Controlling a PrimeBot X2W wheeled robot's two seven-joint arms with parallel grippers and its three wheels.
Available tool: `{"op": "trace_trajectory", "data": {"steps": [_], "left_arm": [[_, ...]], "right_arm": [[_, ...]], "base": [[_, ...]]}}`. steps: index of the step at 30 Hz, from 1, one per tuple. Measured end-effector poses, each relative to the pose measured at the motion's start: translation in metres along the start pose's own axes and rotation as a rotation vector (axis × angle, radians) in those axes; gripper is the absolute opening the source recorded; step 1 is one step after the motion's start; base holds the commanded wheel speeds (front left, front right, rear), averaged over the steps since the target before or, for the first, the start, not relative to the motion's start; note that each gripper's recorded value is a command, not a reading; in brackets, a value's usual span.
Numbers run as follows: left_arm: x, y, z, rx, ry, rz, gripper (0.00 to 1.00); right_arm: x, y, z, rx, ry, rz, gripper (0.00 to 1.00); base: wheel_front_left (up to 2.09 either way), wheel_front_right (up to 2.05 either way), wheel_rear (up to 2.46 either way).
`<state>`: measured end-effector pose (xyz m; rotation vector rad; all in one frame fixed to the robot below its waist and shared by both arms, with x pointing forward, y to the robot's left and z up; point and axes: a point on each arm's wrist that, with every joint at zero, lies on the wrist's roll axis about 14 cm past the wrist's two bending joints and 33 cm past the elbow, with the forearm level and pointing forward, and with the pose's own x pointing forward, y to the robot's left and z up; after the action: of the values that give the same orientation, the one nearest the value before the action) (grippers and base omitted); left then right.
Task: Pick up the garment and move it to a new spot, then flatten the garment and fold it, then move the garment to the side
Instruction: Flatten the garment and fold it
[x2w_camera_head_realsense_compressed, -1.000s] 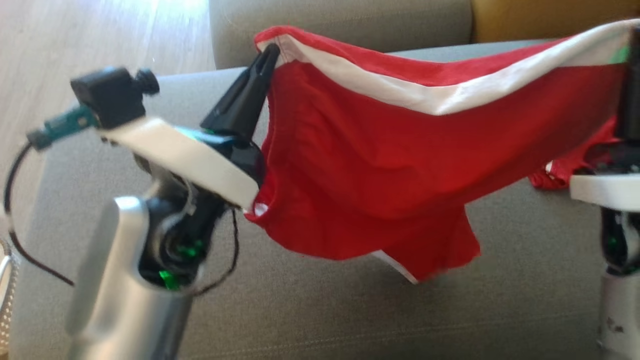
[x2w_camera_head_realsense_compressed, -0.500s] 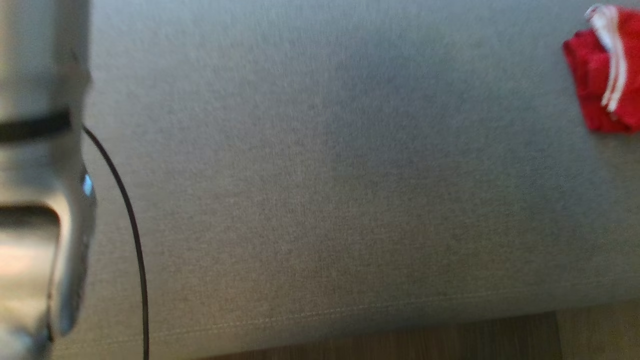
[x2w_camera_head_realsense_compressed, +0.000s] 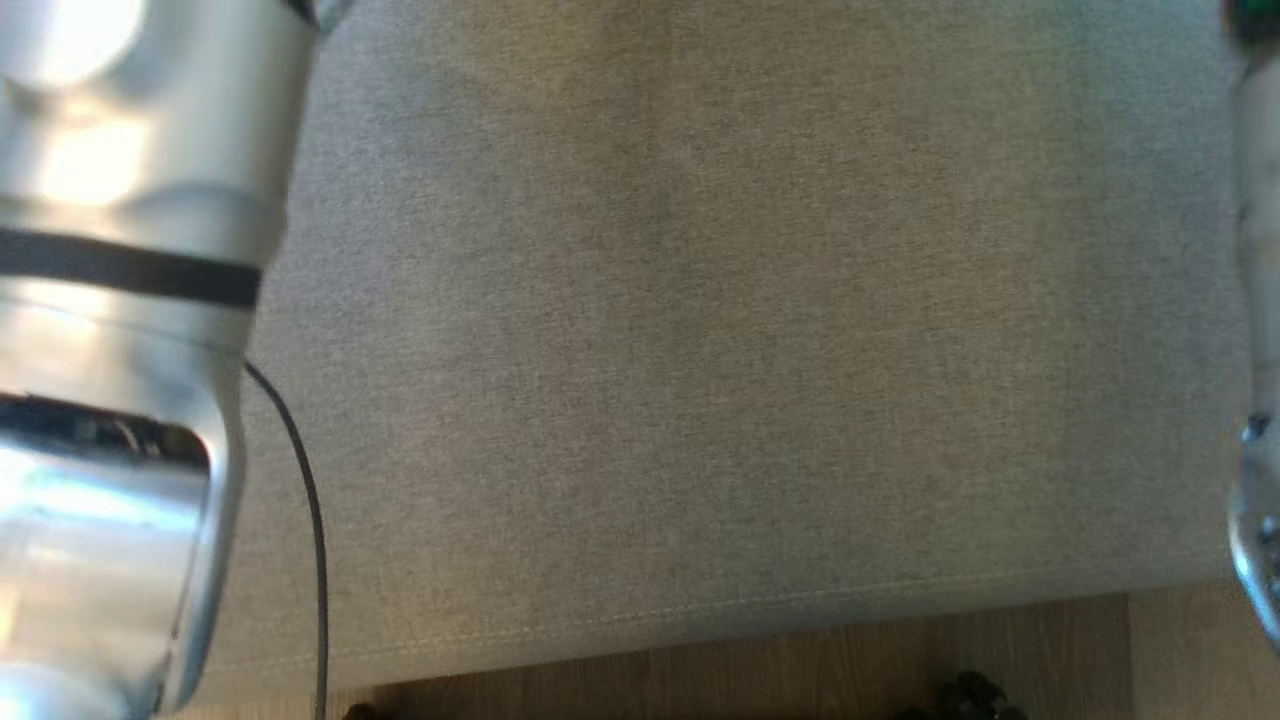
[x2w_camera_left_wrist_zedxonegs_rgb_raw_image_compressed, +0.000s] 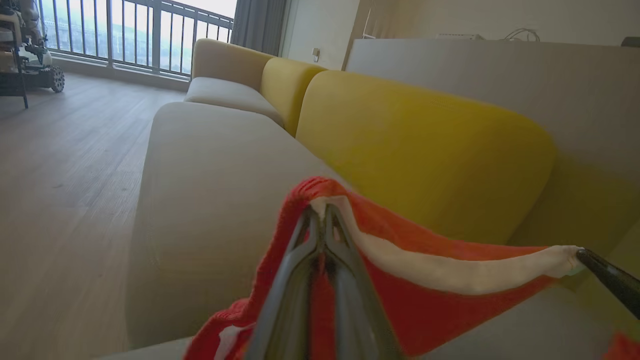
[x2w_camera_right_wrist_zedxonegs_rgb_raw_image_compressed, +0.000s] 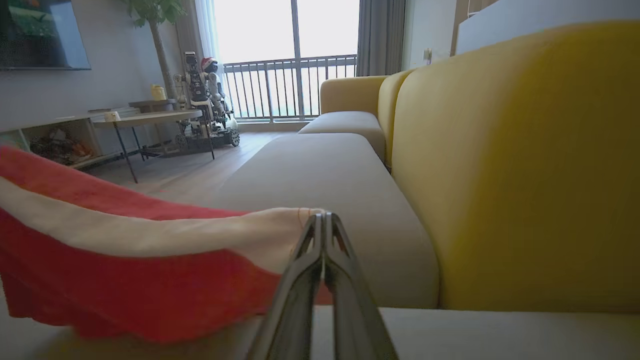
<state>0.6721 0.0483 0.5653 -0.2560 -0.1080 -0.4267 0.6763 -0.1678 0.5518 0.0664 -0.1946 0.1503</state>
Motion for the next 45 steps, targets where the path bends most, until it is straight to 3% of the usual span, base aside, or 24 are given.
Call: {"op": "trace_trajectory", "data": {"steps": [3, 7, 13, 19, 31, 35, 45], "left_arm": [[-0.022, 0.009, -0.043, 0.007, 0.106, 0.024, 0.0], [-0.063, 0.013, -0.086, 0.03, 0.239, 0.038, 0.0], [-0.14, -0.02, -0.126, 0.008, 0.403, -0.024, 0.0], [-0.193, -0.026, -0.125, 0.036, 0.468, -0.047, 0.0], [-0.257, -0.064, -0.125, 0.085, 0.52, -0.13, 0.0], [-0.275, -0.064, -0.127, 0.11, 0.55, -0.133, 0.0], [-0.3, -0.07, -0.124, 0.117, 0.554, -0.128, 0.0]], "right_arm": [[-0.018, 0.006, -0.037, 0.009, 0.085, 0.011, 0.0], [-0.039, 0.019, -0.053, -0.001, 0.146, 0.045, 0.0], [-0.091, 0.024, -0.081, -0.045, 0.31, 0.088, 0.0], [-0.129, 0.033, -0.081, -0.121, 0.405, 0.156, 0.0], [-0.187, 0.044, -0.075, -0.171, 0.639, 0.237, 0.0], [-0.216, 0.032, -0.084, -0.259, 0.746, 0.271, 0.0], [-0.249, 0.019, -0.074, -0.277, 0.907, 0.301, 0.0]], "base": [[0.0, 0.0, 0.0], [0.0, 0.0, 0.0], [0.0, 0.0, 0.0], [0.0, 0.0, 0.0], [0.0, 0.0, 0.0], [0.0, 0.0, 0.0], [0.0, 0.0, 0.0]]}}
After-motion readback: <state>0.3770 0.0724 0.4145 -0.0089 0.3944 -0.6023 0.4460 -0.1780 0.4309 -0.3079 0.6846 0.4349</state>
